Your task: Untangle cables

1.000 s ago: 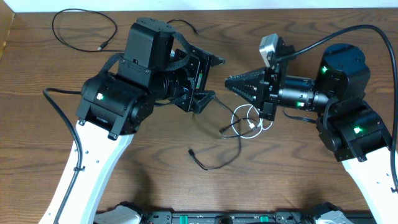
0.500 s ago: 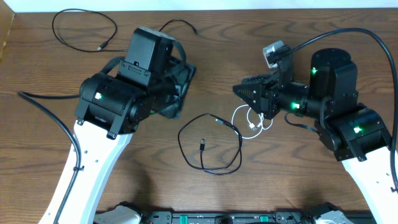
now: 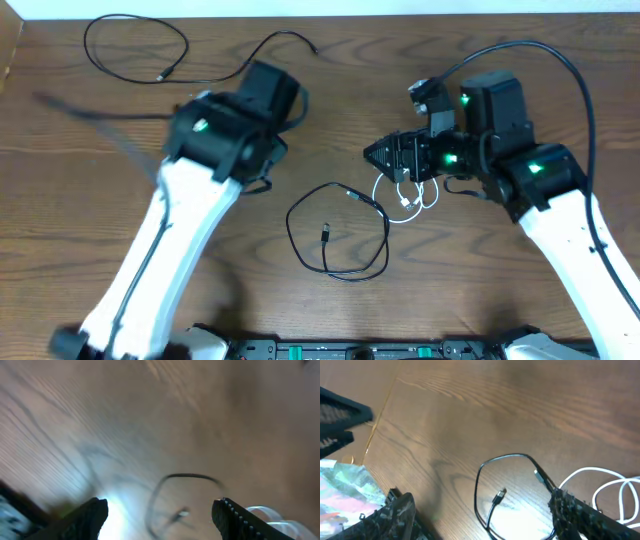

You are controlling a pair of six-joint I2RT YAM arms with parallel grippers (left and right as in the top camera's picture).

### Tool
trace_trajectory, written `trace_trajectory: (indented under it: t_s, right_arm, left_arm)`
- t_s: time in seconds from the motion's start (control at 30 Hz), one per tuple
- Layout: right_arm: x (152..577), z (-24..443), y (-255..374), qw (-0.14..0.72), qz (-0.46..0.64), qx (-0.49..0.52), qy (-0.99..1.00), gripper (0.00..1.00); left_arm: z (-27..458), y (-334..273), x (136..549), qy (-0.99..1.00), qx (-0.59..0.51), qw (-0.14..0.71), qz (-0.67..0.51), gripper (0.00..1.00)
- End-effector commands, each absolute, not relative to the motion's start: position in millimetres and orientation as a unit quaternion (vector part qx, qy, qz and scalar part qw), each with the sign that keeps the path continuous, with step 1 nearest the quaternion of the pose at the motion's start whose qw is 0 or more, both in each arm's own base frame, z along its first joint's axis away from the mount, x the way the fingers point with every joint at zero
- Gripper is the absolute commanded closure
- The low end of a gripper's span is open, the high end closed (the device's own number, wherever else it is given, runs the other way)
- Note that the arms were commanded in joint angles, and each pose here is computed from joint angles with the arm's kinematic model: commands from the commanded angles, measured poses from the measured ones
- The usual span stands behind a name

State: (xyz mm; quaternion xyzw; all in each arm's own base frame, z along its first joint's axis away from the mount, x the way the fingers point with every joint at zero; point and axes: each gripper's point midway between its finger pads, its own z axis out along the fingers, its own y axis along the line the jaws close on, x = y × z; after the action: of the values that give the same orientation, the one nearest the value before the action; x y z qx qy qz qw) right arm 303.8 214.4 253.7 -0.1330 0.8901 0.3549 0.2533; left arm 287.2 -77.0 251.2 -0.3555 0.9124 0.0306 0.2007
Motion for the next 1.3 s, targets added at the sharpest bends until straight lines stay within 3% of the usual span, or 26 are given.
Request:
trace_trajectory:
  t_s: [0.0, 0.03, 0.07, 0.17, 0.4, 0.7, 1.0, 1.13, 1.27]
  right_arm:
    - [301.8, 250.2, 221.3, 0.231, 0.371, -0.129, 0.89, 0.17]
    - [300.6, 248.8, 221.7, 0.226, 0.372, -0.129, 0.891, 0.17]
    - [299.7, 247.4, 221.3, 0.222, 0.372, -0.128, 0.892, 0.17]
    - [294.2, 242.3, 218.6, 0.208, 0.366, -0.127, 0.898, 0.16]
    - [298.9, 231.0, 195.3, 0.201, 0.335, -0.098, 0.915, 0.01]
    - [320.6, 229.2, 154.7, 0.215, 0.319, -0.025, 0.923, 0.01]
    - [317.6, 226.9, 153.3, 0.208, 0.317, -0.022, 0.925, 0.01]
    - [316.4, 226.0, 153.0, 0.204, 0.316, -0.021, 0.926, 0.01]
    - [317.2, 226.5, 153.2, 0.206, 0.317, -0.022, 0.926, 0.01]
  left_arm:
    - [218.0, -77.3, 299.5, 0.959, -0.21, 0.155, 0.106, 0.27]
    - [209.7, -82.4, 303.5, 0.969, -0.173, 0.14, 0.107, 0.27]
    - [202.8, -87.0, 306.1, 0.976, -0.143, 0.125, 0.102, 0.1]
    - [185.8, -100.2, 310.3, 0.992, -0.081, 0.078, 0.054, 0.03]
    - [171.8, -91.3, 310.8, 0.998, -0.046, 0.026, -0.032, 0.03]
    - [108.2, -101.5, 282.5, 0.997, -0.015, -0.041, -0.068, 0.03]
    - [47.5, -110.1, 283.5, 0.999, 0.011, -0.001, -0.045, 0.03]
    - [31.3, -109.2, 276.3, 0.999, 0.0, -0.003, -0.044, 0.25]
    - [17.9, -108.0, 272.4, 0.999, -0.005, 0.0, -0.046, 0.25]
